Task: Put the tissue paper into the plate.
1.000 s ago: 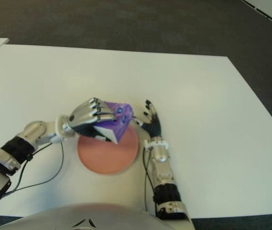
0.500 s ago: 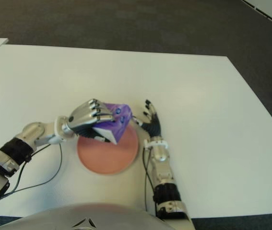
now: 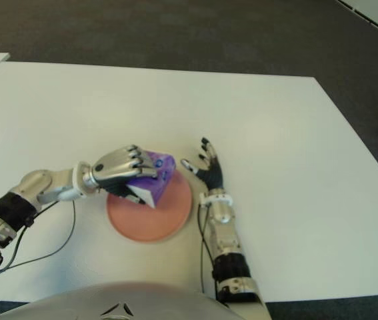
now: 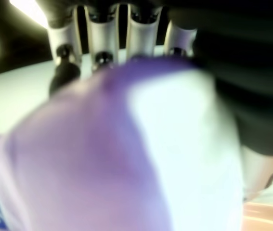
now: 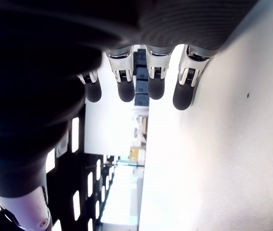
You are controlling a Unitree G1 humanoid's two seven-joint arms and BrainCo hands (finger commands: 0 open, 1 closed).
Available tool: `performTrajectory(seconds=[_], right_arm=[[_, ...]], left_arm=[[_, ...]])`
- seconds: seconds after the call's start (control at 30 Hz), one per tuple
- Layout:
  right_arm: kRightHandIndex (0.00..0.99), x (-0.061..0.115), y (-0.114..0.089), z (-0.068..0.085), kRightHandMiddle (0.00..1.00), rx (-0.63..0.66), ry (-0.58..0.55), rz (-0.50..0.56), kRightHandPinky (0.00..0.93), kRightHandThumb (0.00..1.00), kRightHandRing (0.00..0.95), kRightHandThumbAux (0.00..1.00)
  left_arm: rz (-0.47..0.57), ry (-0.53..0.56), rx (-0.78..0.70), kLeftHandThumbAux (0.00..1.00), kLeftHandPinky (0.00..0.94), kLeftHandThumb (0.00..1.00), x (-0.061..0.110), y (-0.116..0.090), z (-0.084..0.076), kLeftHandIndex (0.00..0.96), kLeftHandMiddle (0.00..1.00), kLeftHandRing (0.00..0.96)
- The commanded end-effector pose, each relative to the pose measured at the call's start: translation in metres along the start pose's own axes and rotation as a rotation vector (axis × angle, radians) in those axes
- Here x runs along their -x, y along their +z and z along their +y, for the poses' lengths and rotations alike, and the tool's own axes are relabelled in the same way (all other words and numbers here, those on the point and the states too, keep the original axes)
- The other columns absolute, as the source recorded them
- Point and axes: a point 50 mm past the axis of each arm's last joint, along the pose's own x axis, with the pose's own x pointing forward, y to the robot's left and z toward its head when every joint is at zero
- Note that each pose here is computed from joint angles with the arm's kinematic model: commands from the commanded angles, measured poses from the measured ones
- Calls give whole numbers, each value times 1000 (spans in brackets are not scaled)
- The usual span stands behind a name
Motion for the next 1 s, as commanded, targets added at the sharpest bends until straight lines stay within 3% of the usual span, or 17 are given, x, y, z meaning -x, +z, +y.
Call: performTrajectory(seconds=[0.03, 0.07, 0.13, 0.37, 0.63, 1.0], right_arm=[[0, 14, -25, 1, 26, -8, 1, 137, 63, 108, 27, 736], [0, 14, -25, 1, 26, -8, 1, 136, 62, 109, 27, 737], [1, 14, -25, 1, 26, -8, 3, 134, 62, 112, 27, 742], [3, 15, -24, 0, 25, -14, 12, 127, 62, 123, 28, 760], [6, 15, -24, 0, 25, -17, 16, 126, 66, 134, 30, 766], [8, 16, -24, 1, 22, -17, 19, 127, 63, 139, 29, 759]], left_arm=[[12, -234, 23, 614, 229, 433, 8, 2, 2, 240, 314, 265], [11, -262, 22, 596, 146, 364, 9, 2, 4, 185, 232, 181], [12, -344, 22, 575, 74, 269, 9, 5, 9, 119, 144, 96], [45, -457, 56, 499, 4, 46, 7, 9, 15, 10, 13, 6], [69, -502, 76, 440, 0, 2, 6, 13, 22, 0, 0, 0], [97, -526, 91, 451, 0, 0, 5, 14, 27, 0, 0, 0]])
